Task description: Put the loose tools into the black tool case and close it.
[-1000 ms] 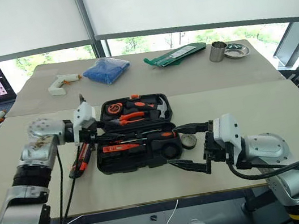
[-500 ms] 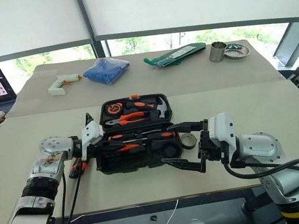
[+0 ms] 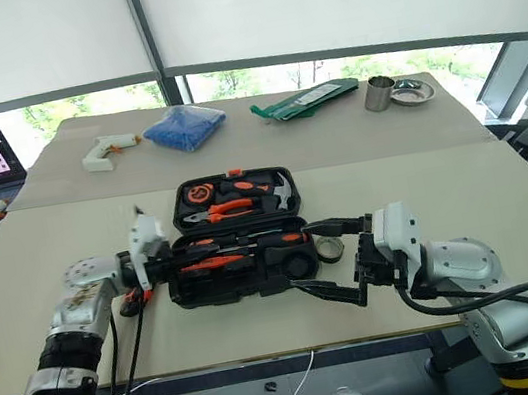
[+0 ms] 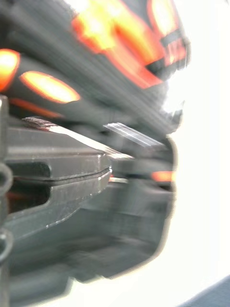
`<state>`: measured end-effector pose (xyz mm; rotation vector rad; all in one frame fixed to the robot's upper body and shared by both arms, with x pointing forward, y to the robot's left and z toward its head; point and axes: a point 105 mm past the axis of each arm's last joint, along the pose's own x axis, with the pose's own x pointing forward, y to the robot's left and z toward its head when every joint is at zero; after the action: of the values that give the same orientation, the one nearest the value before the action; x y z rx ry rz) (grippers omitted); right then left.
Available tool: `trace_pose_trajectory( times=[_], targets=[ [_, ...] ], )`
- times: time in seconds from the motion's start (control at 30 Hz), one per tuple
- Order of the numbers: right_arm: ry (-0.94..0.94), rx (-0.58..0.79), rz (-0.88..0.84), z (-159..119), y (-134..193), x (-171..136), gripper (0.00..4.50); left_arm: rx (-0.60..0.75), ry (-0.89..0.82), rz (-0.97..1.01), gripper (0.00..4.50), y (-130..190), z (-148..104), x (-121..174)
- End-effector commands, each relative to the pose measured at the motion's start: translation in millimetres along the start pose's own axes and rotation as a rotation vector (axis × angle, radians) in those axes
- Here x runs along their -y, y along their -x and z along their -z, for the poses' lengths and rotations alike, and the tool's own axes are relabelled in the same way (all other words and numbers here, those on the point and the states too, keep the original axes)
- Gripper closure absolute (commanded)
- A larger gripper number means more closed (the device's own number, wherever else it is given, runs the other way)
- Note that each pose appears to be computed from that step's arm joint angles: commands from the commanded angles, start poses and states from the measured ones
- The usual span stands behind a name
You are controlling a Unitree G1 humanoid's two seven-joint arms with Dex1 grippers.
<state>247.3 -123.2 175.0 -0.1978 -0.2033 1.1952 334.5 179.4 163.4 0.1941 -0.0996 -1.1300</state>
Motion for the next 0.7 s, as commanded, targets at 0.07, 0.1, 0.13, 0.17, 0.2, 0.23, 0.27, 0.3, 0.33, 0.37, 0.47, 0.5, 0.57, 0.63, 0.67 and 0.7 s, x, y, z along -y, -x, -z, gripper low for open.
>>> trace_pose_trajectory(
  times=[0.07,0.1,0.13,0.17,0.2,0.23,0.27,0.3,0.33,0.37,0.47,0.5,0.57,0.63,0.67,0.7],
  targets=[
    [0.074,0.008,0.014,-3.3,13.0,-2.1,0.0,0.002,0.005,-0.217,2.34,53.2,-11.3,-3.2],
    [0.079,0.004,0.013,0.1,15.5,-3.7,0.0,-0.02,0.015,-0.299,2.04,73.5,-6.4,-3.0],
    [0.087,-0.002,0.017,3.3,17.7,-4.1,0.0,-0.042,0.027,-0.367,1.66,91.0,-1.7,-1.6],
    [0.095,0.017,0.019,4.1,20.4,-4.5,0.0,-0.077,0.04,-0.461,1.34,115.3,6.5,2.1],
    [0.106,0.027,0.024,4.4,22.5,-4.2,0.0,-0.105,0.051,-0.522,0.88,132.9,12.2,6.8],
    [0.116,0.033,0.027,4.4,23.8,-4.1,0.0,-0.122,0.058,-0.557,0.5,143.1,15.1,10.3],
    [0.119,0.026,0.031,6.3,25.1,-3.0,0.0,-0.145,0.051,-0.614,0.19,158.4,18.8,13.8],
    [0.115,0.021,0.028,7.6,26.1,-2.5,0.0,-0.165,0.041,-0.673,0.02,172.4,21.7,15.8],
    [0.114,0.032,0.02,6.8,27.0,-1.6,0.0,-0.193,0.057,-0.788,0.02,196.5,27.7,17.4],
    [0.115,0.048,0.01,5.1,27.2,-1.6,0.0,-0.232,0.092,-0.888,0.02,220.5,36.5,23.2],
    [0.107,0.057,-0.02,5.9,27.1,-4.3,0.0,-0.282,0.167,-1.015,0.02,251.1,50.2,36.5],
    [0.105,0.044,-0.037,8.9,26.1,-6.7,0.0,-0.278,0.187,-1.018,0.02,250.7,52.3,40.6],
    [0.102,0.04,-0.049,10.9,24.2,-8.5,0.0,-0.233,0.226,-0.998,0.02,242.2,50.7,44.7],
    [0.099,0.085,-0.043,2.8,19.0,-6.7,0.0,-0.219,0.188,-0.982,0.02,225.7,43.0,36.9],
    [0.094,0.112,-0.036,-2.4,16.2,-5.1,0.0,-0.209,0.192,-0.982,0.02,217.1,40.4,32.4],
    [0.093,0.139,-0.035,-8.2,12.7,-3.9,0.0,-0.191,0.219,-0.963,0.02,203.8,38.4,28.8]
  ],
)
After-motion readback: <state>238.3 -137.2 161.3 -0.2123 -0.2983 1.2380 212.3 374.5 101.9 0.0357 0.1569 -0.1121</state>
